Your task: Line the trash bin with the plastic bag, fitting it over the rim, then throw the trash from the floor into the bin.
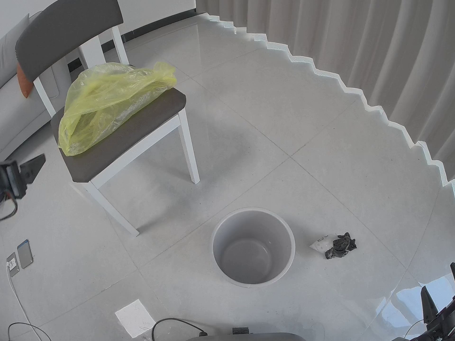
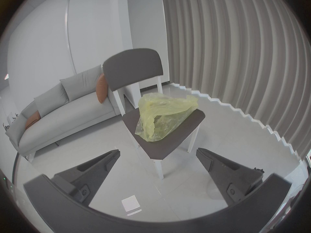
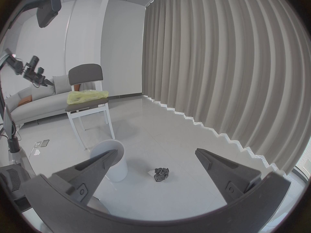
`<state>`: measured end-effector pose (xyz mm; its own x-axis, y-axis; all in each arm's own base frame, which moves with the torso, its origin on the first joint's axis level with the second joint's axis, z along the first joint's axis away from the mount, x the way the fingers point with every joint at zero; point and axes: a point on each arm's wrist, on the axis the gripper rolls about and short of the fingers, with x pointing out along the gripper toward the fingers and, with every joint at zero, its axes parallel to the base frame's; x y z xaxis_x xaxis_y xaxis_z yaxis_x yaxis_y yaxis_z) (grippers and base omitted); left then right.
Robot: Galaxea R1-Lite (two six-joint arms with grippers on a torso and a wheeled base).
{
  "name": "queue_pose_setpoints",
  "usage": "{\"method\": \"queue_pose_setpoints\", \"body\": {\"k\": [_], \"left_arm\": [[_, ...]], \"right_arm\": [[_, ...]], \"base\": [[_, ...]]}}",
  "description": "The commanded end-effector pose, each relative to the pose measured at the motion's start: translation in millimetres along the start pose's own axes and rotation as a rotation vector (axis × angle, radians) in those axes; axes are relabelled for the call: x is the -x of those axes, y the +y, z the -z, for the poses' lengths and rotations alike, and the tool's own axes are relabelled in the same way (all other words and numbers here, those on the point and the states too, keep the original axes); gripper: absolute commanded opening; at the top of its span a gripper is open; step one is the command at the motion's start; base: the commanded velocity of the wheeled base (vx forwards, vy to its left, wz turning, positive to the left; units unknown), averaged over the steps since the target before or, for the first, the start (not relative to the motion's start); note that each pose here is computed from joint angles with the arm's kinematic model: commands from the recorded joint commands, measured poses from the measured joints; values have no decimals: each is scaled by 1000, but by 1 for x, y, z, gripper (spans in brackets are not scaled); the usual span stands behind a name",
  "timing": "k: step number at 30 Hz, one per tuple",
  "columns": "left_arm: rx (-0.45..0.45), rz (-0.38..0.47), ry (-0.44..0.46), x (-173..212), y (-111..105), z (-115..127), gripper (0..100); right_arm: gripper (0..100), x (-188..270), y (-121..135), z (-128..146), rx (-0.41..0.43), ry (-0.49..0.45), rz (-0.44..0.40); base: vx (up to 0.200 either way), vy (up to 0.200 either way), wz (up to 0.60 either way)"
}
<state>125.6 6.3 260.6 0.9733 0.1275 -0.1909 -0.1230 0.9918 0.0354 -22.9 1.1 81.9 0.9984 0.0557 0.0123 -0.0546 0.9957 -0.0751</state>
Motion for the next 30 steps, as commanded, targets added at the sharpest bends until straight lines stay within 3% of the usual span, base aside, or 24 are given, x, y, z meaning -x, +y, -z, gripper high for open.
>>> {"method": "queue_pose_setpoints", "body": {"k": [1, 17, 20, 21, 24, 26, 30], "left_arm": [[-71, -22, 186, -128, -29, -19, 100], [-79, -115, 251, -167, -15, -31, 100], [-81, -134, 246, -166, -9, -32, 100], [-80, -139, 239, -166, -7, -34, 100], [-77, -144, 238, -173, -6, -35, 100], [-78, -153, 254, -180, -4, -31, 100], [-74, -191, 264, -193, 7, -31, 100]], "right_arm": [[100, 0, 0, 5, 10, -1, -9], [100, 0, 0, 3, -31, -14, -5], [100, 6, -2, -25, 18, -147, 31], [100, 11, -3, -53, 39, -229, 48], [100, -6, -5, -62, -68, -89, -13], [100, -6, -5, -67, -110, -103, -29], [100, -2, -5, -75, -113, -131, -44]], "base": [[0, 0, 0], [0, 0, 0], [0, 0, 0], [0, 0, 0], [0, 0, 0], [0, 0, 0], [0, 0, 0]]}}
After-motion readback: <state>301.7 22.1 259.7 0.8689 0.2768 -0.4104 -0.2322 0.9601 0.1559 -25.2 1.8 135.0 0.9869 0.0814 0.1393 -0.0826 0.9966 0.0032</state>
